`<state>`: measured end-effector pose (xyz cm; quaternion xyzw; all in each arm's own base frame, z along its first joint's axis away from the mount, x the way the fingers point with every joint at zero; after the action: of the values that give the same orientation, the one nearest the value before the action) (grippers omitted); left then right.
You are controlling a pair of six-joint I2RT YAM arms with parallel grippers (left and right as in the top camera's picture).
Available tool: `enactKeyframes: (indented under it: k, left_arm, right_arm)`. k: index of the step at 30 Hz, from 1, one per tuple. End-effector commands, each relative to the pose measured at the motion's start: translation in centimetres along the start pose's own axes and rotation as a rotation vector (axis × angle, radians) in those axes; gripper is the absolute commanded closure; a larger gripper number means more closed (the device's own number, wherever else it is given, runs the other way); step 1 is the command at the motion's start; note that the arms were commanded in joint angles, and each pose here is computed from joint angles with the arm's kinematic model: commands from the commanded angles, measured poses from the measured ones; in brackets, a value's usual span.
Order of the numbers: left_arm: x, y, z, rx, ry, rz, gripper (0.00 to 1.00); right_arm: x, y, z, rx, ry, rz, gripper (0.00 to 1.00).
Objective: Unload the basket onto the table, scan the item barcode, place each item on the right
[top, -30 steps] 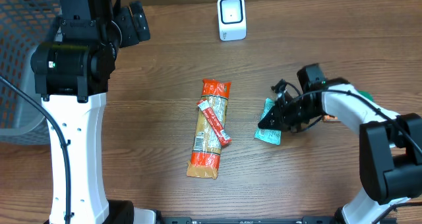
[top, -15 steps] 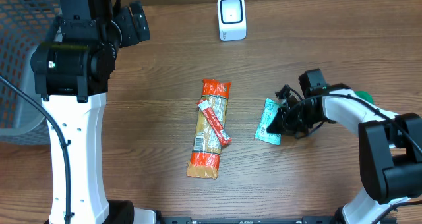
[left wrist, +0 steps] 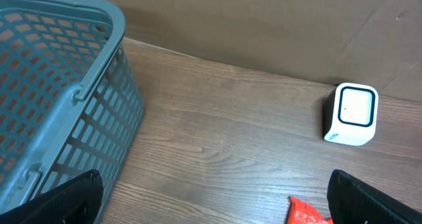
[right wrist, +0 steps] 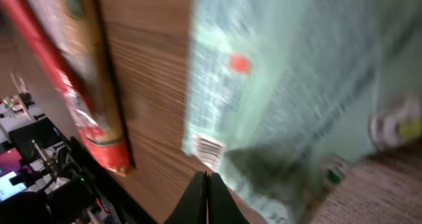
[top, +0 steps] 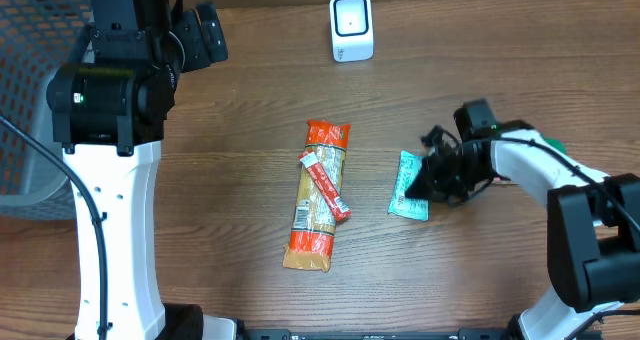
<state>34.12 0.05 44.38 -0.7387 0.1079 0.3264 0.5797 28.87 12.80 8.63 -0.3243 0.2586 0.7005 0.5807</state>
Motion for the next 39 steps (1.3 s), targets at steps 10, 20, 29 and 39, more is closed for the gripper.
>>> enactKeyframes:
  k: [10,20,29,39]
  left_arm:
    - [-0.3,-0.3,0.2,0.013,-0.008,-0.016,0.0]
    - [-0.3,-0.3,0.2,0.013,-0.008,-0.016,0.0]
    - [-0.3,-0.3,0.2,0.013,-0.008,-0.016,0.0]
    - [-0.3,-0.3,0.2,0.013,-0.008,-0.016,0.0]
  right_arm:
    - [1.5,0.3,1.9,-0.126,0.025,-0.018,0.96]
    - [3.3,2.0,-0.7,-0.09,0.113,-0.029,0.96]
    - [-0.1,-0.1,4.4,-0.23,-0.187,-0.041,0.96]
    - [-4.4,-2.6,2.9,-0.166,0.087,-0.108,0.96]
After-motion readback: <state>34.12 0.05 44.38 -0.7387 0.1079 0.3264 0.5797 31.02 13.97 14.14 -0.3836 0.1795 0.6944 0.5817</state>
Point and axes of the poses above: each gripper's point midway between its finger pads, its own x axis out along the fingers, its own z axis along the line the jaws close on, y = z × x, the point moved 7 cm from there along -x, back along the fingers, and after that the axes turned 8 degrees about -x, right-handed, at the moved point
